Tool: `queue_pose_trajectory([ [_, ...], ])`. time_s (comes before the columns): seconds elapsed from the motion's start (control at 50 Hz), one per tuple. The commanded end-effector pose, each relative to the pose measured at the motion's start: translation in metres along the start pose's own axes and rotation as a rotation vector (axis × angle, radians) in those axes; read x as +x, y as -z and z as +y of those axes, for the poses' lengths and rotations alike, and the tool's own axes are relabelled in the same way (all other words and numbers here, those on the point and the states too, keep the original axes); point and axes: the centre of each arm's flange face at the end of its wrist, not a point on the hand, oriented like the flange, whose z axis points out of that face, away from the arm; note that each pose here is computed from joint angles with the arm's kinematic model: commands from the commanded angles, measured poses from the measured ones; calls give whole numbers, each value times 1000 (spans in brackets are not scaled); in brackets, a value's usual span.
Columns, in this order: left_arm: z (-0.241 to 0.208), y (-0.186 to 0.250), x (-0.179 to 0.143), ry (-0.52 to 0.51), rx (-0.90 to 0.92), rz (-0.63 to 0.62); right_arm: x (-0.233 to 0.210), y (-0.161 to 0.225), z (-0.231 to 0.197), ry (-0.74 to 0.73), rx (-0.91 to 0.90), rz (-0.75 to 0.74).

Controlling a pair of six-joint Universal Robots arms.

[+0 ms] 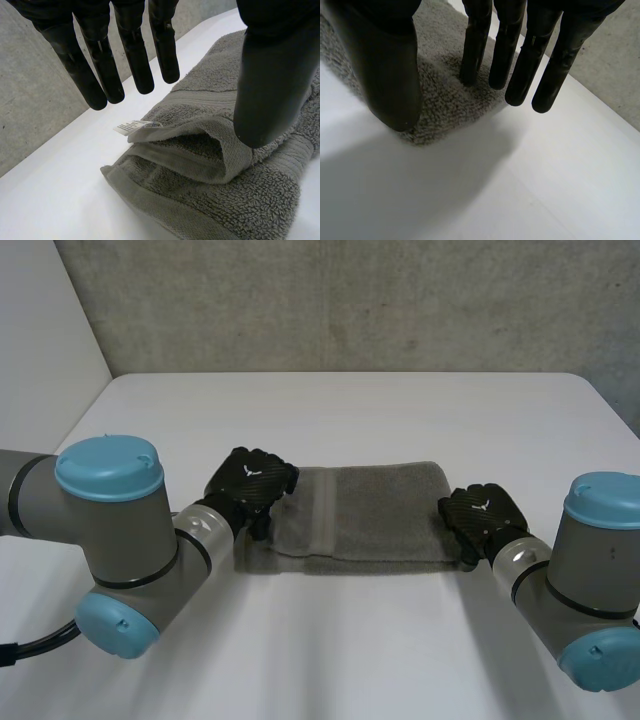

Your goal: Fold the towel.

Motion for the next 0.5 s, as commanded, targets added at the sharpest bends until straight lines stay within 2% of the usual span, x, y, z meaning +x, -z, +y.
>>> queue_pose_trajectory([
  [0.02,0,0,0,1,-1,1,-2,-1,2,-62,2,-27],
  [0.28,1,0,0,-1,-2,0,4,-6,-1,-21,14,20],
  [0.34,-1,1,-1,-1,2,-3,10,-4,-10,54,24,60],
  [0.38,-9,3,-6,-3,25,-16,14,1,-22,196,42,102],
  [0.4,-9,3,-6,-3,25,-16,14,1,-22,197,43,102],
  [0.44,-17,5,-13,-2,46,-36,15,2,-32,365,62,132],
  [0.5,-20,6,-17,-2,55,-49,5,5,-43,447,99,119],
])
